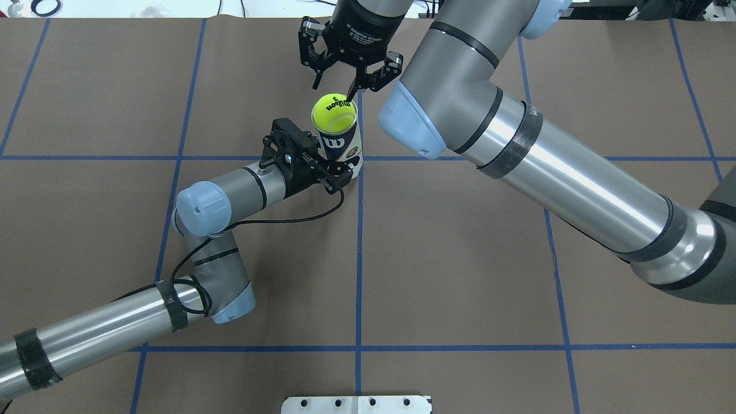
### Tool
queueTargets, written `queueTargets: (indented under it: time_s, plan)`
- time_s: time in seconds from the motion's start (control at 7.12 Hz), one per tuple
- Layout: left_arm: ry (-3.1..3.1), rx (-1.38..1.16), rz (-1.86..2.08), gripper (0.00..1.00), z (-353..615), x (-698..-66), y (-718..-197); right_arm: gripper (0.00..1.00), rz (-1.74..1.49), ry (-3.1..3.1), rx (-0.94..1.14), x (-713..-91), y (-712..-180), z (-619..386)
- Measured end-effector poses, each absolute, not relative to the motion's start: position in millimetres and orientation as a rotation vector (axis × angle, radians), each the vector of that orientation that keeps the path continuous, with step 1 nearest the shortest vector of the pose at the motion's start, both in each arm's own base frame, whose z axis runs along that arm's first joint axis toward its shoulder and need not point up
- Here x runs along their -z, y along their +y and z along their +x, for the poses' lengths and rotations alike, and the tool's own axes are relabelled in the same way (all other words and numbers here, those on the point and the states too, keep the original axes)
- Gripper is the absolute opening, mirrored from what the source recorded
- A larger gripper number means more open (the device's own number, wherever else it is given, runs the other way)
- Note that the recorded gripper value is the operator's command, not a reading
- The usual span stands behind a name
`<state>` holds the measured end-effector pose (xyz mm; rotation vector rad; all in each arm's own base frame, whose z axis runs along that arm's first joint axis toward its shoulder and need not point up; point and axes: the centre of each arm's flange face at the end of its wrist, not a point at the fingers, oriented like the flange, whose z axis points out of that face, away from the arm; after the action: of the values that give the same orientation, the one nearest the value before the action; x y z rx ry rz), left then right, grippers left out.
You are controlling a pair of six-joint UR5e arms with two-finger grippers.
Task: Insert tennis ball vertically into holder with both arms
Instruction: 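Lower the ball with the right gripper into the can's open top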
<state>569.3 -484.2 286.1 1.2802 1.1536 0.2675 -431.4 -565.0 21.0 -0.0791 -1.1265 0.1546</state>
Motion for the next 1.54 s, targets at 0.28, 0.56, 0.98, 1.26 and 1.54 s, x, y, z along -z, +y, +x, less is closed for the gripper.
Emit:
queueTargets:
  time_s: [0.28,0.56,0.98,1.26,1.54]
  plan:
    - [1.154,-0.267,1.280,0.74,569.3,-285.8,-484.0,0.00,-0.071,-1.131,-0.153,-20.9,-565.5,-432.6]
    - [1.154,-0.268,1.279,0.74,569.7,-285.9,-483.7,0.00,-0.065,-1.121,-0.156,-28.1,-569.0,-439.3]
    - [1.153,-0.269,1.279,0.74,570.0,-286.4,-483.7,0.00,-0.056,-1.087,-0.152,-49.6,-573.6,-466.6]
    - [1.152,-0.268,1.279,0.74,570.0,-286.5,-483.7,0.00,-0.056,-1.087,-0.146,-53.6,-571.9,-472.6]
    - [1.152,-0.268,1.279,0.78,569.9,-286.7,-483.8,0.99,-0.046,-1.096,-0.146,-50.4,-574.8,-465.0]
